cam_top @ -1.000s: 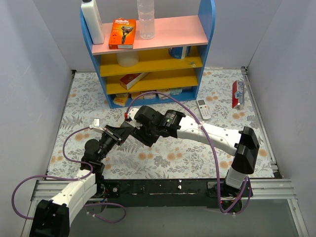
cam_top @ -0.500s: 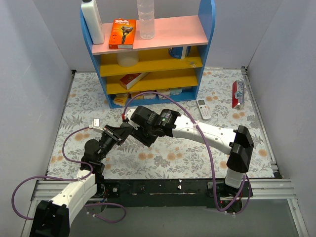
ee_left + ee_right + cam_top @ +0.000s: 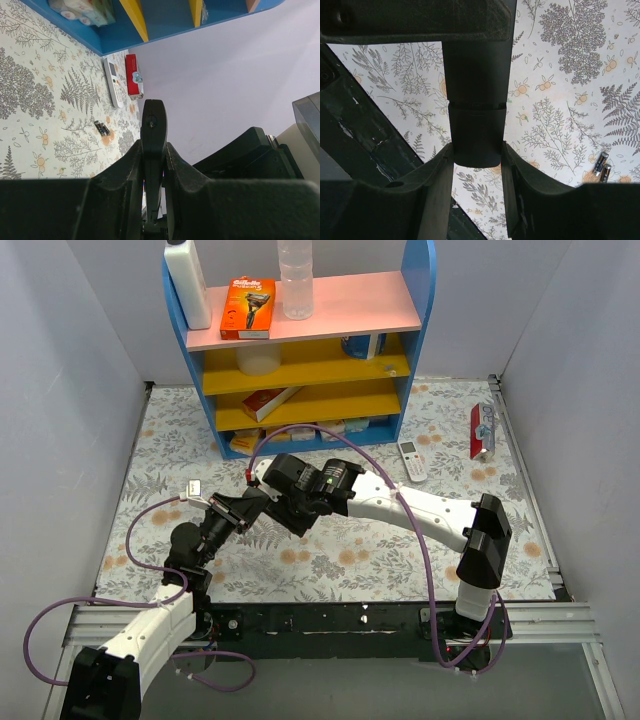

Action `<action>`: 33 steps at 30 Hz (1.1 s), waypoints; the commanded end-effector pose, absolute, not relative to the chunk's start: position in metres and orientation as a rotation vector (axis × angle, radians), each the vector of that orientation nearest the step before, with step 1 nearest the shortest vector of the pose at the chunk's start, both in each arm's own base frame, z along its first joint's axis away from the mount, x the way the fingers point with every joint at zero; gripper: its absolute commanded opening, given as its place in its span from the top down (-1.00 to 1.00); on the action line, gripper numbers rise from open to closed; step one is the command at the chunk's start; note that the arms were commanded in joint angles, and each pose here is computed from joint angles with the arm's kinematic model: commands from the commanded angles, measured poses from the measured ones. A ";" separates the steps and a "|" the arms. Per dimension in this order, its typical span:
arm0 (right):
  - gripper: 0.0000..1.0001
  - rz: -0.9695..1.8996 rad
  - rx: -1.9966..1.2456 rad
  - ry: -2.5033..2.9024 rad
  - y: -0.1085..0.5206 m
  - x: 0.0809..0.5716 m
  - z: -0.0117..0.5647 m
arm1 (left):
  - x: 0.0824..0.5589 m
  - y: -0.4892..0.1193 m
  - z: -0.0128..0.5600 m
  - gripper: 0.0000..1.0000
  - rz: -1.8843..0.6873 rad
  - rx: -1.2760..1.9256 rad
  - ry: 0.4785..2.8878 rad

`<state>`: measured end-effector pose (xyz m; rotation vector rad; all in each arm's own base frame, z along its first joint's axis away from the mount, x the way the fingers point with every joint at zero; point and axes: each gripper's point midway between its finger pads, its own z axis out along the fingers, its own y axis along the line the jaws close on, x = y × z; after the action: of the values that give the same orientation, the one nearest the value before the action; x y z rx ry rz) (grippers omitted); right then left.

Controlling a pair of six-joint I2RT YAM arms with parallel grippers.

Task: Load the batteries into the remote control
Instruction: Load the battery cover into the remote control.

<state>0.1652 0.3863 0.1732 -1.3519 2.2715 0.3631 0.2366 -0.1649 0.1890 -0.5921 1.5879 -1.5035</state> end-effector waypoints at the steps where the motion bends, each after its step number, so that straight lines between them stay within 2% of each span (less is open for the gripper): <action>1: 0.10 0.376 -1.334 2.247 0.395 0.170 0.184 | 0.225 -0.163 0.172 1.00 -1.605 -0.723 1.585; 20: -0.19 0.369 -1.320 2.223 0.396 0.174 0.197 | 0.223 -0.160 0.145 1.00 -1.603 -0.836 1.627; 27: -0.42 0.408 -1.310 2.150 0.398 0.175 0.224 | 0.222 -0.160 0.141 1.00 -1.606 -0.856 1.638; 33: -0.48 0.464 -1.392 1.995 0.392 0.170 0.248 | 0.221 -0.163 0.144 1.00 -1.624 -0.852 1.647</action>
<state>0.1737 0.3940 0.1982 -1.3585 2.1910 0.3692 0.2392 -0.1654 0.1953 -0.5944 1.5580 -1.5268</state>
